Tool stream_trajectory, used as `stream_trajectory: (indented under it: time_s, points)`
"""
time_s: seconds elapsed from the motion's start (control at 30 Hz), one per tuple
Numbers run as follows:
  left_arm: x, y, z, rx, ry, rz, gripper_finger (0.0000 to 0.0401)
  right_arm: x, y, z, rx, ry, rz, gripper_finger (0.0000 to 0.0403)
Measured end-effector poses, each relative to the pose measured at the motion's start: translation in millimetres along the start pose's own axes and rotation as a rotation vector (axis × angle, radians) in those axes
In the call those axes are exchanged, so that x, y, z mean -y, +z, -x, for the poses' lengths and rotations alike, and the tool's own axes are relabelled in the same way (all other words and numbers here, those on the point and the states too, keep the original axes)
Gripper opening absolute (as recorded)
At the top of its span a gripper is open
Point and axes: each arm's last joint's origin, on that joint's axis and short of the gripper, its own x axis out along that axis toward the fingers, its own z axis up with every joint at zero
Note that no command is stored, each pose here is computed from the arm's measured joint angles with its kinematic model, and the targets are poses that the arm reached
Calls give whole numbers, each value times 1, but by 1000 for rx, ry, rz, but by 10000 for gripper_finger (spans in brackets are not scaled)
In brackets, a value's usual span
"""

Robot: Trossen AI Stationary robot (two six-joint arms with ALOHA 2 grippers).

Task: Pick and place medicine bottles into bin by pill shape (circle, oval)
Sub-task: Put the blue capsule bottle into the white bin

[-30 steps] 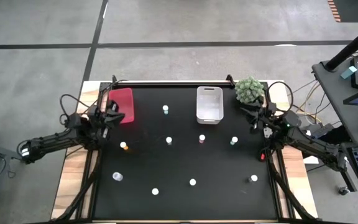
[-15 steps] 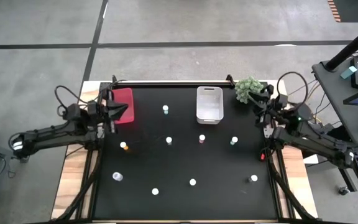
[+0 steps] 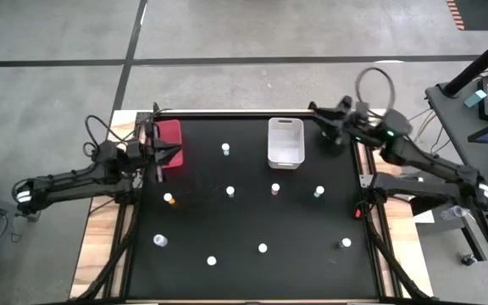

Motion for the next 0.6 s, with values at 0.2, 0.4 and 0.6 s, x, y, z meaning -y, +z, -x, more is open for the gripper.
stream_trajectory:
  time_s: [0.2,0.4,0.6]
  points:
    - [2,-7,4,-56,-39,-11,6,6,6,-37,-125,-30,-56,137]
    - [2,14,11,110,-17,-90,6,9,14,-70,-247,-45,10,137]
    - [4,22,22,169,-7,-123,6,1,3,-106,-353,2,52,137]
